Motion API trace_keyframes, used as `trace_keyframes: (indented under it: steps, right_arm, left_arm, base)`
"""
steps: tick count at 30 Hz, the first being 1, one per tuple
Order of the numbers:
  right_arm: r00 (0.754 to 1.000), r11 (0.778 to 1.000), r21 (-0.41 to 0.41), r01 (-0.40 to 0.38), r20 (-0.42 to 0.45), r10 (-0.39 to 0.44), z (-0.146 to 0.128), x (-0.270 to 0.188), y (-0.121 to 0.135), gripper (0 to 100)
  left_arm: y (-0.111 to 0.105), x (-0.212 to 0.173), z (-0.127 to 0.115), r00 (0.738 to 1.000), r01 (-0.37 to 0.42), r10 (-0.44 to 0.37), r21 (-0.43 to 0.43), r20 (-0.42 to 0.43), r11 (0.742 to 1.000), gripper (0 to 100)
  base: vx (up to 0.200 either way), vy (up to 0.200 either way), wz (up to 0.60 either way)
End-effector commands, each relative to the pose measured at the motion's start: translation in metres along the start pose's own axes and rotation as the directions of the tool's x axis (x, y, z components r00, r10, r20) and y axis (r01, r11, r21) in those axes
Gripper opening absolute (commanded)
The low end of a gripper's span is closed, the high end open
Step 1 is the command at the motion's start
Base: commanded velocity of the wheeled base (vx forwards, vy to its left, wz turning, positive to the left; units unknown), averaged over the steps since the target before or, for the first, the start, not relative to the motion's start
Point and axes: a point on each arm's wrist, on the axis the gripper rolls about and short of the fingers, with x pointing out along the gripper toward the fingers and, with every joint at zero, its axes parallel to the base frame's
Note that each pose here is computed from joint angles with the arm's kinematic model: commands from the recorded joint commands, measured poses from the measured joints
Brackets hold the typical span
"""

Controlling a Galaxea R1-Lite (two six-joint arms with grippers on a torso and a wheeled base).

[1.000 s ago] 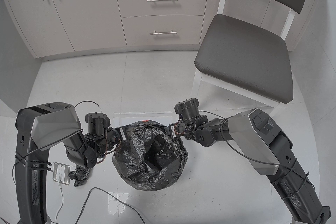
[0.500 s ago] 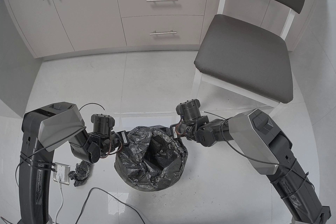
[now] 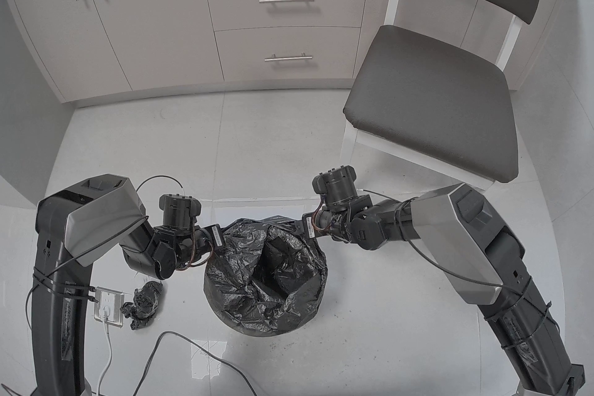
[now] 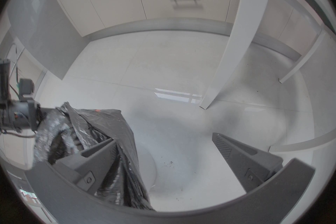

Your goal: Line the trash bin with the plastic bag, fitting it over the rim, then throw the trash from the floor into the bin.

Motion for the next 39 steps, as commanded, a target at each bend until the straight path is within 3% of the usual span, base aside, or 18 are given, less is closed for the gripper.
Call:
trace_keyframes:
  steps: [1, 6, 13, 16, 21, 27, 33, 39]
  right_arm:
    - [0.999, 0.999, 0.024, -0.035, 0.033, 0.035, 0.043, -0.045, 0.011, 100]
    - [0.996, 0.995, 0.049, -0.083, -0.040, 0.085, 0.063, -0.086, 0.021, 100]
    - [0.991, 0.993, 0.048, -0.110, -0.071, 0.113, 0.077, -0.112, 0.019, 100]
    - [0.989, 0.990, 0.070, -0.124, -0.068, 0.129, 0.090, -0.138, 0.023, 100]
    - [0.987, 0.988, 0.063, -0.143, -0.070, 0.147, 0.118, -0.202, 0.014, 100]
    - [0.982, 0.978, 0.117, -0.175, -0.053, 0.182, 0.137, -0.253, 0.000, 100]
    - [0.982, 0.971, 0.146, -0.189, 0.009, 0.189, 0.149, -0.274, -0.008, 100]
    - [0.983, 0.973, 0.144, -0.182, 0.005, 0.183, 0.148, -0.271, -0.009, 100]
  left_arm:
    - [-0.003, -0.006, 0.008, 1.000, 0.003, -0.003, -0.001, 0.010, 1.000, 0]
    - [-0.003, -0.008, 0.009, 1.000, 0.001, -0.001, -0.006, 0.011, 1.000, 0]
    - [-0.008, -0.026, 0.018, 0.999, 0.020, -0.019, -0.035, 0.027, 0.999, 0]
    - [-0.016, -0.047, 0.033, 0.998, 0.053, -0.048, -0.102, 0.050, 0.993, 0]
    - [-0.026, -0.091, 0.046, 0.984, 0.177, -0.181, -0.195, -0.002, 0.965, 0]
    - [-0.023, -0.097, 0.039, 0.982, 0.175, -0.185, -0.205, -0.031, 0.963, 0]
    - [-0.020, -0.088, 0.034, 0.980, 0.180, -0.194, -0.203, -0.052, 0.963, 0]
    - [-0.022, -0.086, 0.035, 0.979, 0.182, -0.196, -0.201, -0.053, 0.963, 0]
  base:
    - [0.000, 0.000, 0.00]
    - [0.000, 0.000, 0.00]
    - [0.000, 0.000, 0.00]
    - [0.000, 0.000, 0.00]
    - [0.000, 0.000, 0.00]
    - [0.000, 0.000, 0.00]
    - [0.000, 0.000, 0.00]
    - [0.000, 0.000, 0.00]
